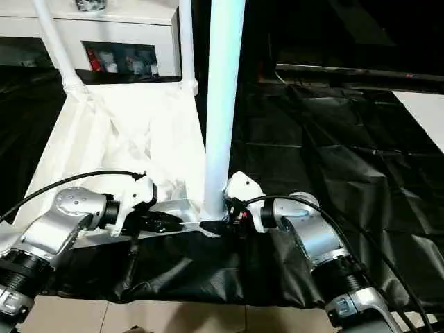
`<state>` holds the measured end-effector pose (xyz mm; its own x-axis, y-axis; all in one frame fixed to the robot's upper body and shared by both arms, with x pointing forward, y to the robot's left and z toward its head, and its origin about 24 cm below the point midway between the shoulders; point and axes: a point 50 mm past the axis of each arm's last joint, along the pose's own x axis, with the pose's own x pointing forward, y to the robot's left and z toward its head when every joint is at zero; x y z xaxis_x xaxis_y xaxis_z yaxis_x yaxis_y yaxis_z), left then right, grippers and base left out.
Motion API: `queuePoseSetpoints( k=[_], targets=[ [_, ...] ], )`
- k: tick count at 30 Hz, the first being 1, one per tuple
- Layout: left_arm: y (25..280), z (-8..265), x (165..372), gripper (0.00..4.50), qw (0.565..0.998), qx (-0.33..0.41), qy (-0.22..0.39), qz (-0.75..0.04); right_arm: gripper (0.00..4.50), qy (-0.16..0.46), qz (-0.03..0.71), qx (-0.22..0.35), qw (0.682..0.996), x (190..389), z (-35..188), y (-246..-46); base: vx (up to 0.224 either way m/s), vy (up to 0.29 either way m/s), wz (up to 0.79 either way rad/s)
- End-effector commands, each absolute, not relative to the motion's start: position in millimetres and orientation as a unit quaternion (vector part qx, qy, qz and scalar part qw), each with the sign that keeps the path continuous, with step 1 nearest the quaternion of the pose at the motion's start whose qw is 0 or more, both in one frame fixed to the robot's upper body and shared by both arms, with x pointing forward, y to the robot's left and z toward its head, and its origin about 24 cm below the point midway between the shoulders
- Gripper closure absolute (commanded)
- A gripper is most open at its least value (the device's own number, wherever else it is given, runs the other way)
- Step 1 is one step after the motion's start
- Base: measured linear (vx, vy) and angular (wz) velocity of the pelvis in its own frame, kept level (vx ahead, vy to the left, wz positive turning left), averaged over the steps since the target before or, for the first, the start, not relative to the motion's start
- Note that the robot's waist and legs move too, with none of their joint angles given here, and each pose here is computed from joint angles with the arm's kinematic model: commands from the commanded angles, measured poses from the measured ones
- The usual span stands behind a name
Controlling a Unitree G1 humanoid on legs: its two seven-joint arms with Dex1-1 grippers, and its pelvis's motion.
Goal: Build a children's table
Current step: Rotate leg to tighten
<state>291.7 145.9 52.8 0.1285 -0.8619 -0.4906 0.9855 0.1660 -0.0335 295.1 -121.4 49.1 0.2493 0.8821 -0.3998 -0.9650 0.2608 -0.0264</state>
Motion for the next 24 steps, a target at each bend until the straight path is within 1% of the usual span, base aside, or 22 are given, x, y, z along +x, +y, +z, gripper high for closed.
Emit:
queuePoseSetpoints(
  k=[1, 4, 5, 6, 7, 8, 9, 10, 12, 14, 15, 16, 17, 18, 20, 21, 22, 24],
  targets=[
    [135, 63, 292, 4.50, 0.723, 0.136, 0.176, -0.654, 1.73, 0.139, 0.611, -0.119, 0.770, 293.4, 54, -113.6, 0.000, 0.000, 0.00],
    [130, 62, 296, 4.50, 0.747, 0.120, 0.171, -0.631, 1.75, 0.136, 0.595, -0.105, 0.786, 291.4, 49, -110.9, 0.000, 0.000, 0.00],
    [125, 61, 301, 4.50, 0.766, 0.120, 0.167, -0.609, 1.75, 0.136, 0.567, -0.093, 0.807, 294.5, 46, -108.7, 0.000, 0.000, 0.00],
    [125, 61, 301, 4.50, 0.766, 0.120, 0.167, -0.609, 1.76, 0.136, 0.567, -0.093, 0.807, 294.5, 46, -108.7, 0.000, 0.000, 0.00],
    [115, 60, 310, 4.50, 0.798, 0.124, 0.162, -0.567, 1.76, 0.140, 0.505, -0.076, 0.848, 302.0, 41, -104.5, 0.000, 0.000, 0.00],
    [115, 60, 310, 4.50, 0.798, 0.124, 0.162, -0.567, 1.76, 0.140, 0.505, -0.076, 0.848, 302.0, 41, -104.5, 0.000, 0.000, 0.00],
    [108, 58, 315, 4.50, 0.818, 0.125, 0.160, -0.538, 1.76, 0.139, 0.460, -0.060, 0.875, 307.3, 38, -99.9, 0.000, 0.000, 0.00],
    [104, 57, 317, 4.50, 0.827, 0.125, 0.159, -0.525, 1.76, 0.139, 0.440, -0.052, 0.886, 309.5, 36, -97.7, 0.000, 0.000, 0.00],
    [91, 57, 322, 4.50, 0.850, 0.117, 0.154, -0.490, 1.76, 0.145, 0.361, -0.023, 0.921, 317.8, 32, -88.4, -0.028, -0.004, -0.02],
    [79, 57, 323, 4.50, 0.859, 0.112, 0.150, -0.477, 1.76, 0.156, 0.299, -0.002, 0.941, 323.4, 30, -78.7, 0.000, 0.000, 0.00],
    [79, 57, 323, 4.50, 0.859, 0.112, 0.150, -0.477, 1.76, 0.156, 0.299, -0.002, 0.941, 323.4, 30, -78.7, 0.000, 0.000, 0.00],
    [73, 56, 322, 4.50, 0.859, 0.117, 0.149, -0.476, 1.76, 0.155, 0.288, 0.001, 0.945, 324.8, 31, -71.9, 0.000, 0.000, 0.00],
    [64, 55, 318, 4.50, 0.845, 0.135, 0.147, -0.495, 1.76, 0.132, 0.307, -0.024, 0.942, 324.7, 36, -59.1, 0.000, 0.000, 0.00],
    [61, 54, 318, 4.50, 0.841, 0.139, 0.146, -0.502, 1.76, 0.115, 0.323, -0.033, 0.939, 323.9, 40, -54.0, 0.000, 0.000, 0.00],
    [59, 55, 318, 4.50, 0.839, 0.142, 0.145, -0.506, 1.76, 0.109, 0.325, -0.022, 0.939, 324.1, 42, -54.1, 0.000, 0.000, 0.00],
    [59, 55, 318, 4.50, 0.838, 0.144, 0.144, -0.506, 1.20, 0.106, 0.324, -0.017, 0.940, 324.4, 43, -54.1, 0.000, 0.000, 0.00],
    [63, 56, 317, 4.50, 0.830, 0.148, 0.143, -0.518, 1.20, 0.103, 0.337, -0.005, 0.936, 324.0, 46, -60.5, 0.000, 0.000, 0.00],
    [66, 57, 315, 4.50, 0.818, 0.153, 0.142, -0.536, 0.89, 0.104, 0.352, 0.001, 0.930, 322.9, 47, -65.8, 0.000, 0.000, 0.00]
  ],
)
